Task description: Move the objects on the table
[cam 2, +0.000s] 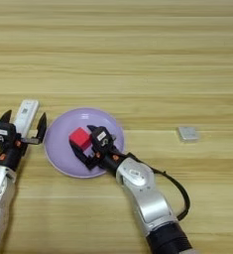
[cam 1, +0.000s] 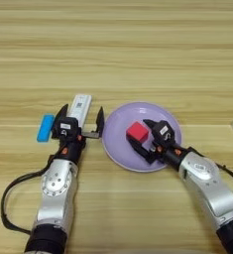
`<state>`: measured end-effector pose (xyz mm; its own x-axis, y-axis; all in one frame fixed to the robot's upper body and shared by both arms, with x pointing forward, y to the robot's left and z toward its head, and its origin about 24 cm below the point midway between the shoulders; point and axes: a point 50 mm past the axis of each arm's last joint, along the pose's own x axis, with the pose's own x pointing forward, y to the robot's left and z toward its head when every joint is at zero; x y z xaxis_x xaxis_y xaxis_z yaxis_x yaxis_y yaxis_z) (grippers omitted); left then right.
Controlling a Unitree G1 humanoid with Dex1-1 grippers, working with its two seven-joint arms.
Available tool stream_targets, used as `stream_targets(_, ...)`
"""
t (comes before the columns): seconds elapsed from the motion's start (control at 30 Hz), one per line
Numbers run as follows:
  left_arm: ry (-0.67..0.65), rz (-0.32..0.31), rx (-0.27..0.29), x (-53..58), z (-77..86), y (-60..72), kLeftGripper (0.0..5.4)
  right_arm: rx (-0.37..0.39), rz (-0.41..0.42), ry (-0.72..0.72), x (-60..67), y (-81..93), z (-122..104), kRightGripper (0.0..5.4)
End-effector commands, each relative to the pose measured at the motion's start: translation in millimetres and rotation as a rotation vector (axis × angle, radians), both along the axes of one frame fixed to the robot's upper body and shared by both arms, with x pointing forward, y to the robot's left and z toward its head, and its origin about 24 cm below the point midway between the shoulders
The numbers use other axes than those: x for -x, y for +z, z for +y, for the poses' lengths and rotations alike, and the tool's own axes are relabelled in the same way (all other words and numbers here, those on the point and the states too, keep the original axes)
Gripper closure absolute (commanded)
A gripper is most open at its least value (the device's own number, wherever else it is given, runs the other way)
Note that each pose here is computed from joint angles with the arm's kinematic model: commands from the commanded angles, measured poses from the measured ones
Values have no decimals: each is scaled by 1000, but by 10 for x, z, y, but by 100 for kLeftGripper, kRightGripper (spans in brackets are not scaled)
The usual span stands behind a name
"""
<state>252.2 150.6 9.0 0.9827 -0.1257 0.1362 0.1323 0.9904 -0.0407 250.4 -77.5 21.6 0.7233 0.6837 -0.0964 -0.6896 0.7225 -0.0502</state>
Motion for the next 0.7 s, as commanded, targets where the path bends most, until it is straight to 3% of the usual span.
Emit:
stream_targets(0.03,4,15,-7,9,-5,-16,0,4,1,-10,-12,11,-14,250)
stream_targets(0.23,5,15,-6,10,-3,-17,0,3,-1,-9,-6,21,-16,313)
stream_targets(0.7,5,17,-7,10,-6,-19,0,-21,-44,-67,-42,182,-113,316)
